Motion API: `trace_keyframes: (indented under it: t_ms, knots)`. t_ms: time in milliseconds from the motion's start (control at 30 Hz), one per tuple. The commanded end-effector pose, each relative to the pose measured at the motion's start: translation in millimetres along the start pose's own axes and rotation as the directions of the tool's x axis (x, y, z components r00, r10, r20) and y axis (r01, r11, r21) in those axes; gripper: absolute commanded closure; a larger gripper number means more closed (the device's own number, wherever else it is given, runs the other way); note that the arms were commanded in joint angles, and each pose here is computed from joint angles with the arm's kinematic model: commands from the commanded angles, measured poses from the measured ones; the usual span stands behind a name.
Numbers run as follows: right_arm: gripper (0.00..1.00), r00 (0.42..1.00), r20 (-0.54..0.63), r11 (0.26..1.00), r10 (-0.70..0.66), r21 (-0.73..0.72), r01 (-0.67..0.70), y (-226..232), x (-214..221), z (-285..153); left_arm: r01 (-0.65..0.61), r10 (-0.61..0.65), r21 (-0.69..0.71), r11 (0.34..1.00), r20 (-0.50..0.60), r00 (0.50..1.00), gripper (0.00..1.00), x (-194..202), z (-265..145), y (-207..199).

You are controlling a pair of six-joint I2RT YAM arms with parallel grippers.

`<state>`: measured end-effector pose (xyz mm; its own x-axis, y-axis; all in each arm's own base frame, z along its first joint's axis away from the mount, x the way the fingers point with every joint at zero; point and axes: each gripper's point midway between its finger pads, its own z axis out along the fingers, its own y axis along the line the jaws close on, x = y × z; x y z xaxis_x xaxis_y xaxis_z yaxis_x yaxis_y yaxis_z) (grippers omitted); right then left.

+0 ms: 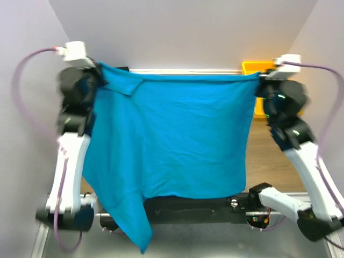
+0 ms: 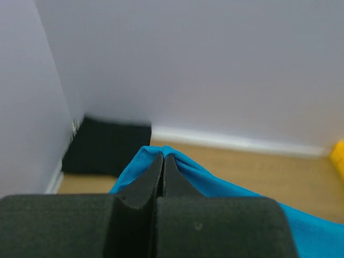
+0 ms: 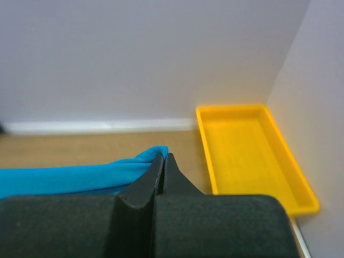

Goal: Fold and stack the t-shirts
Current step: Flatten the tshirt out

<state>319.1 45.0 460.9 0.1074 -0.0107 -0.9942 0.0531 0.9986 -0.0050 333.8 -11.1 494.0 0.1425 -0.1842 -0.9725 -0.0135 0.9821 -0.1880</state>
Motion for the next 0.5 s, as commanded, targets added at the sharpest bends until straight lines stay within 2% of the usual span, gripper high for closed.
trace_keyframes:
  t_ms: [0, 33, 100, 133, 167, 200, 233, 267, 300, 367, 400, 433, 467]
  knots:
    - [0.99, 0.946, -0.297, 0.981, -0.131, 0.096, 0.166, 0, 136, 39, -0.075, 0.064, -0.025, 0.997, -0.311, 0.948, 1.0, 159, 56, 22]
    - [1.0, 0.937, -0.323, 0.979, -0.137, 0.1, 0.177, 6, 162, 53, -0.078, 0.064, -0.032, 0.996, -0.314, 0.947, 1.0, 177, 67, 26]
    - [0.99, 0.917, -0.366, 0.973, -0.157, 0.1, 0.207, 7, 202, 63, -0.092, 0.069, -0.034, 0.995, -0.419, 0.905, 1.0, 245, 82, 35]
    - [0.99, 0.924, -0.354, 0.975, -0.144, 0.111, 0.194, 10, 214, 73, -0.091, 0.065, -0.035, 0.995, -0.452, 0.889, 1.0, 265, 86, 37]
    - [0.99, 0.898, -0.412, 0.971, -0.152, 0.105, 0.213, 10, 251, 78, -0.09, 0.061, -0.03, 0.996, -0.519, 0.853, 1.0, 302, 92, 40]
    - [0.99, 0.891, -0.431, 0.972, -0.147, 0.106, 0.211, 10, 268, 84, -0.085, 0.062, -0.022, 0.996, -0.51, 0.858, 1.0, 298, 95, 37]
    - [0.99, 0.896, -0.425, 0.974, -0.127, 0.118, 0.194, 11, 276, 91, -0.091, 0.06, -0.025, 0.996, -0.572, 0.818, 1.0, 332, 99, 42]
    - [0.99, 0.87, -0.472, 0.97, -0.144, 0.109, 0.219, 12, 305, 96, -0.09, 0.06, -0.023, 0.996, -0.579, 0.813, 1.0, 337, 108, 42]
    - [0.99, 0.865, -0.481, 0.968, -0.145, 0.113, 0.226, 11, 315, 102, -0.098, 0.059, -0.029, 0.995, -0.619, 0.783, 1.0, 362, 111, 46]
    - [0.99, 0.854, -0.495, 0.963, -0.16, 0.114, 0.246, 10, 335, 115, -0.099, 0.059, -0.03, 0.995, -0.621, 0.782, 1.0, 369, 122, 46]
    - [0.99, 0.863, -0.479, 0.963, -0.158, 0.118, 0.242, 9, 330, 120, -0.103, 0.063, -0.028, 0.994, -0.626, 0.777, 1.0, 374, 126, 46]
    - [0.99, 0.851, -0.497, 0.96, -0.169, 0.111, 0.256, 10, 344, 124, -0.109, 0.065, -0.028, 0.994, -0.652, 0.755, 1.0, 391, 128, 49]
    - [0.99, 0.856, -0.486, 0.96, -0.175, 0.108, 0.257, 10, 341, 133, -0.109, 0.066, -0.026, 0.994, -0.648, 0.759, 1.0, 389, 134, 48]
